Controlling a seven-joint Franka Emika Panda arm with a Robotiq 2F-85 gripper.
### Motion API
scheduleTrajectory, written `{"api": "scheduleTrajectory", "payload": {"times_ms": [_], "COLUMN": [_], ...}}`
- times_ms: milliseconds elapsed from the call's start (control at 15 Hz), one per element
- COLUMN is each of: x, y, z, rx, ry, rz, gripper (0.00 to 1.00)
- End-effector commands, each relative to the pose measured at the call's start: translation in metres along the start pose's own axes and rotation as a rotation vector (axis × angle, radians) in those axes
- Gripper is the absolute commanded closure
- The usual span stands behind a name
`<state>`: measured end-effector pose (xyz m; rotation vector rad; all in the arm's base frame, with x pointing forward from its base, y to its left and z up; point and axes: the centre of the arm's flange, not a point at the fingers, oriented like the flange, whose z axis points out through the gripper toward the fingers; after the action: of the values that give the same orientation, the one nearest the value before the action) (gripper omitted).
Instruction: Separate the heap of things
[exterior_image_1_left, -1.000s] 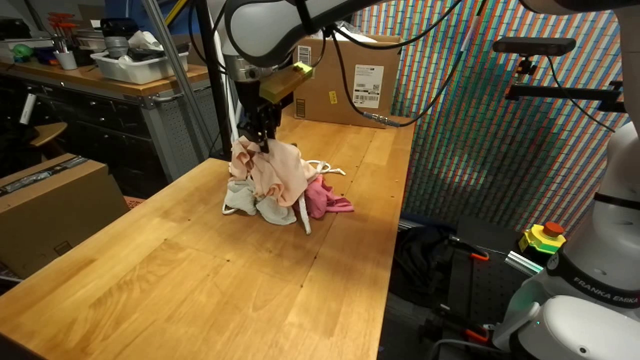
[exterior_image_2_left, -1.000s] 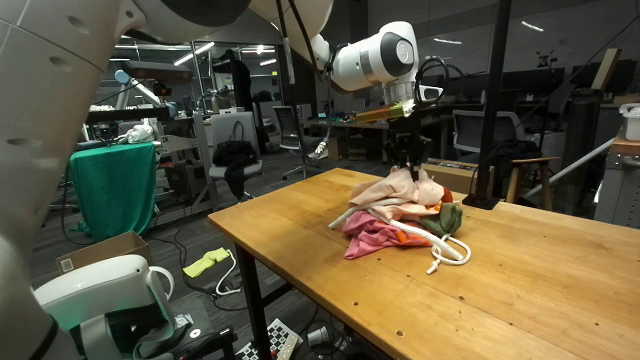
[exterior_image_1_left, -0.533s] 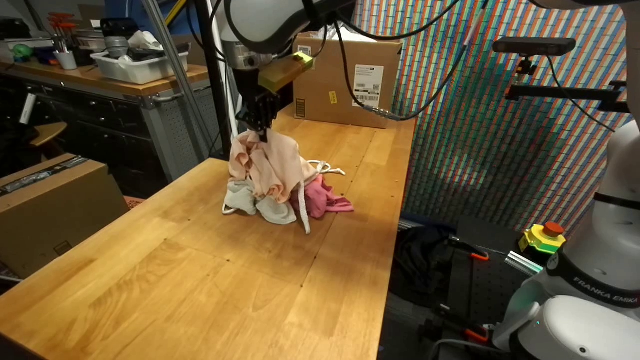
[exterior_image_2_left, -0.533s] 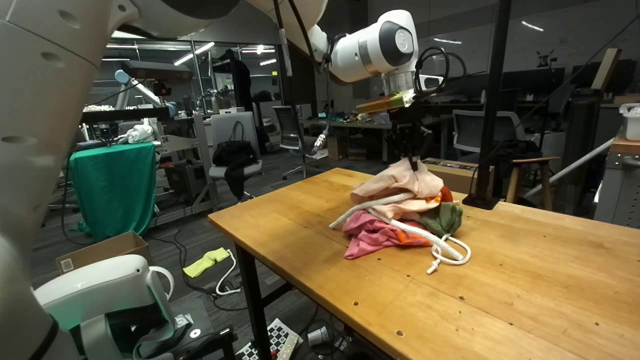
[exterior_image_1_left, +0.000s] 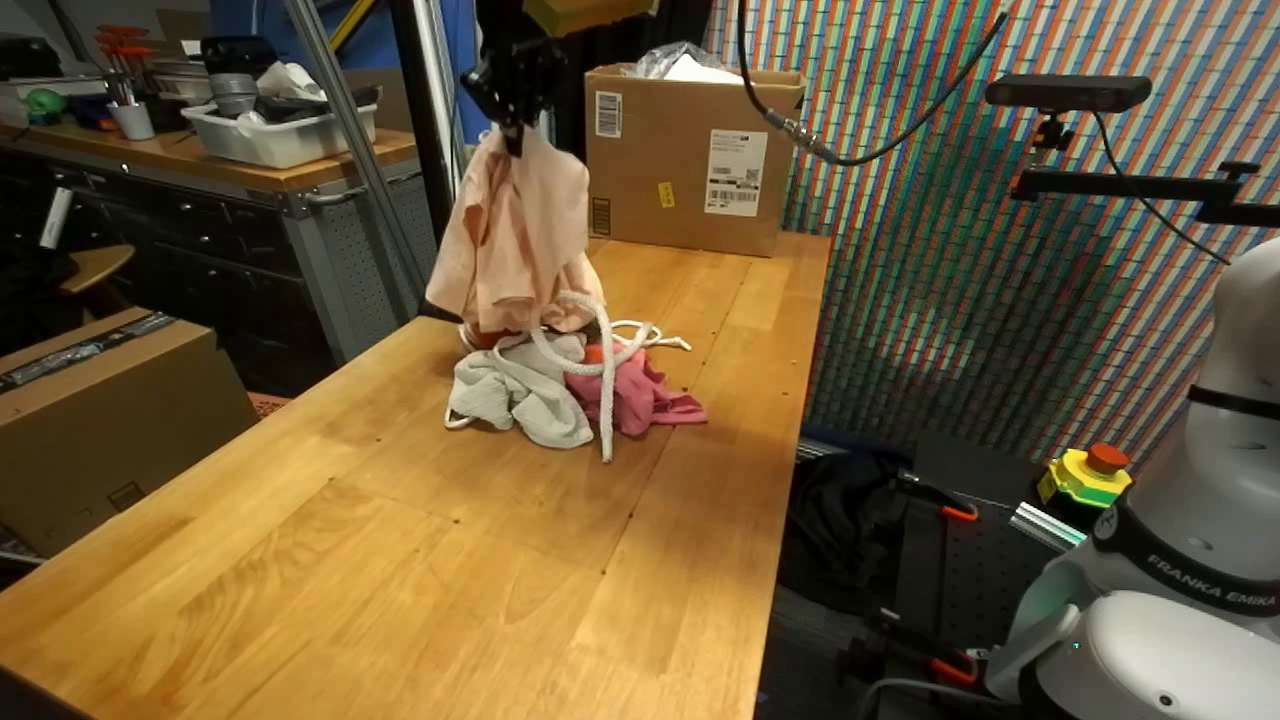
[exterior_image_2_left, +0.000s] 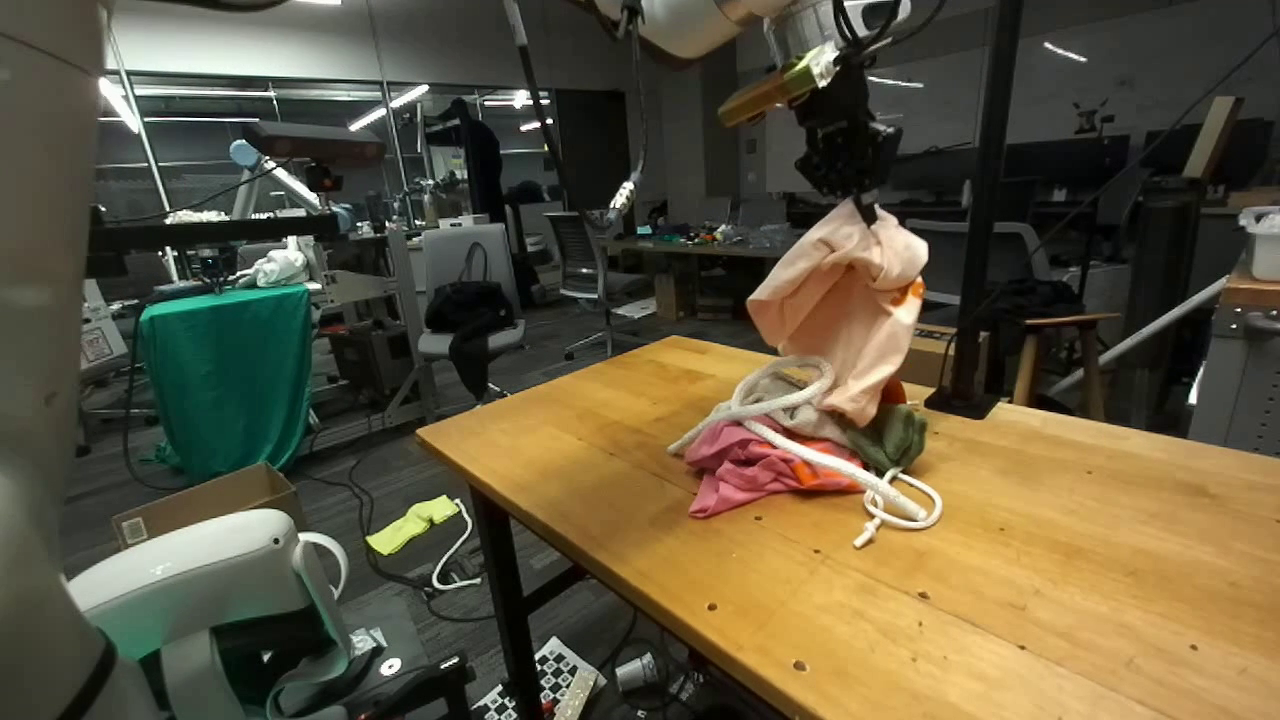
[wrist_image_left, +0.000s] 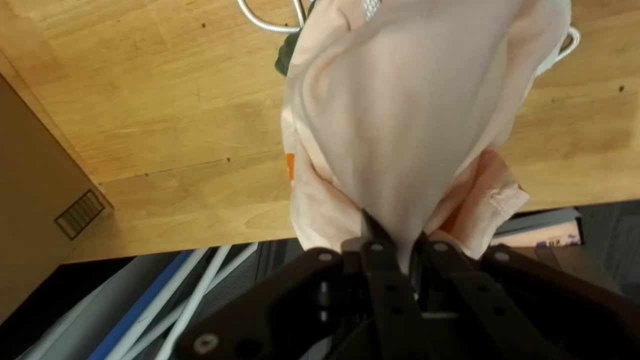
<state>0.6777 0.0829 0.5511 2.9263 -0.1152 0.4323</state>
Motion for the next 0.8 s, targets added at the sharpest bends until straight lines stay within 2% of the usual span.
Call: {"api": "scheduleTrajectory", "payload": {"times_ms": [0, 200, 400, 733], "x": [0.0, 0.0, 0.002, 0.013], "y": [0.028, 0.053, 0.079, 0.15], "z": [-0.055, -0.086, -0.1, -0.078], "rx": [0.005, -0.004, -0.016, -0.069], "ry": [0.116, 0.194, 0.215, 0.19], "rz": [0.117, 0.214, 0.299, 0.495], "gripper": [0.93, 0.93, 0.93, 0.93]}}
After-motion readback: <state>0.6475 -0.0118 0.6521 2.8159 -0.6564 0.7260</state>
